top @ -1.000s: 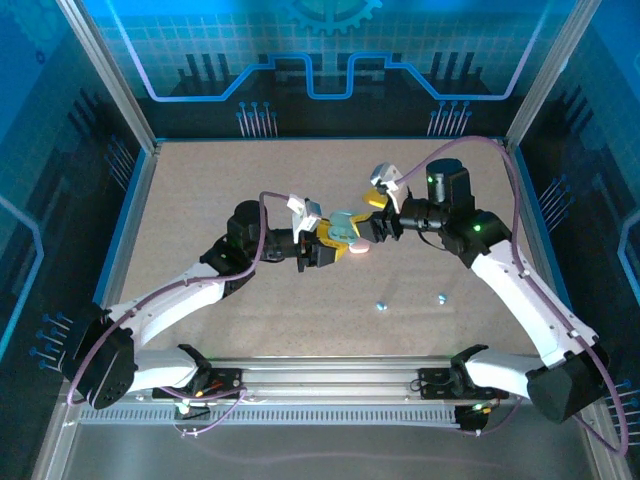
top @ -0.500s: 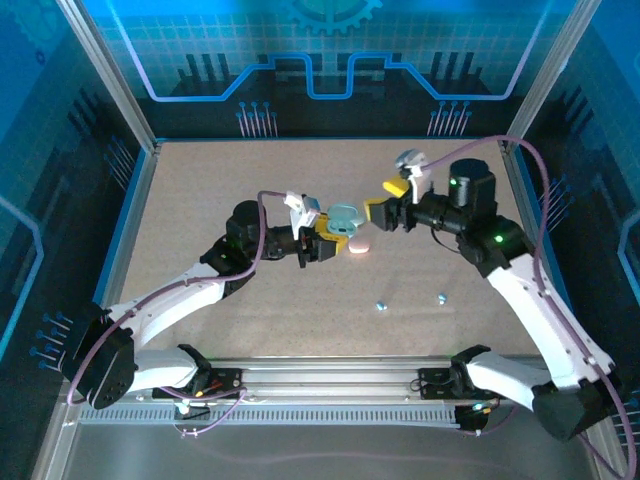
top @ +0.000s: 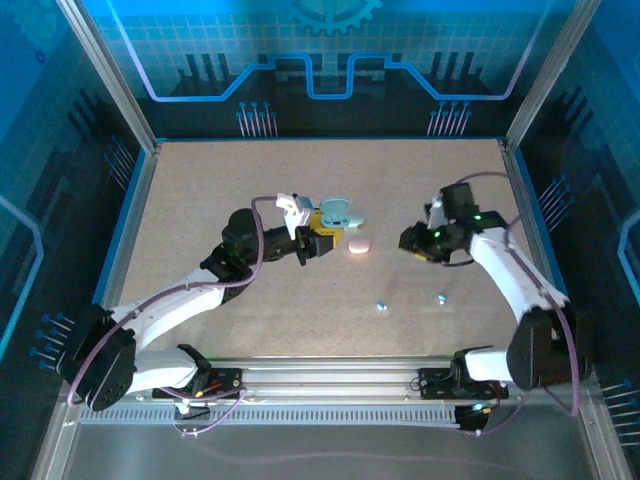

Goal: Insert wireless bluetooth earbuds into charging case

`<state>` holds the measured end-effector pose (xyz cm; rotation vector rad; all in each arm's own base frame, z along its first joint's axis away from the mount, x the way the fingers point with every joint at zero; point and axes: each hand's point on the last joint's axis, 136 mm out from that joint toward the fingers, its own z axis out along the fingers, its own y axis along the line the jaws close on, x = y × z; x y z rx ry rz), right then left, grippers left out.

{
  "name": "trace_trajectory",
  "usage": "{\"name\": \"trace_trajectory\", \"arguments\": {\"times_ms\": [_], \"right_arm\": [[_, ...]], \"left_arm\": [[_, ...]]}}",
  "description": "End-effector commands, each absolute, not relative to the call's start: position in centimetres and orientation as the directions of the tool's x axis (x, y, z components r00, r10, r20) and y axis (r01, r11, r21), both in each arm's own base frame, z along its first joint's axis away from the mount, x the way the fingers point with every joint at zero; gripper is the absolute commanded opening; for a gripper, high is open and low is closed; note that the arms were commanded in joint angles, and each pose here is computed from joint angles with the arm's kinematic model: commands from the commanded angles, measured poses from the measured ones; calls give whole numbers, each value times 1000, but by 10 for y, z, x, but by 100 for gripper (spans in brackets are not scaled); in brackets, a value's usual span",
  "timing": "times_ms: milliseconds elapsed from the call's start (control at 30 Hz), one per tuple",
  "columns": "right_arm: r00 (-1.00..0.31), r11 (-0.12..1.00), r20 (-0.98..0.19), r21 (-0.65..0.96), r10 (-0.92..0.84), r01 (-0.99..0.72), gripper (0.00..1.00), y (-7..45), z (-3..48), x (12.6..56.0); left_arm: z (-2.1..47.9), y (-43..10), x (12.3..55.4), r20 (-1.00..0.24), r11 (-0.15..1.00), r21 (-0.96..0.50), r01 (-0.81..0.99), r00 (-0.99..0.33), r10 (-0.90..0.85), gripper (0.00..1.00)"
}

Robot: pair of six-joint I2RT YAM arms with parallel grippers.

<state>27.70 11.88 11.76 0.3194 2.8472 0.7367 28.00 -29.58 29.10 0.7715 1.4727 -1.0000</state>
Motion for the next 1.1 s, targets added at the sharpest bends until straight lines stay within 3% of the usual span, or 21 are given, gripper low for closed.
{"name": "trace_trajectory", "arguments": {"times_ms": [0,333,1067], "right_arm": [[-995,901,3,424,104,96,42,143,94,240],[-983,982,100,131,-151,-137,35,164,42,221],[-957,972,174,87,-232,-220,28,176,20,208]], "left_arm": [[311,-290,275,-991,431,-112,895,-69,-115,37],[314,-285,272,-992,450,-103,887,-57,-116,37],[312,-285,273,-992,451,-110,886,-67,-110,37]]}}
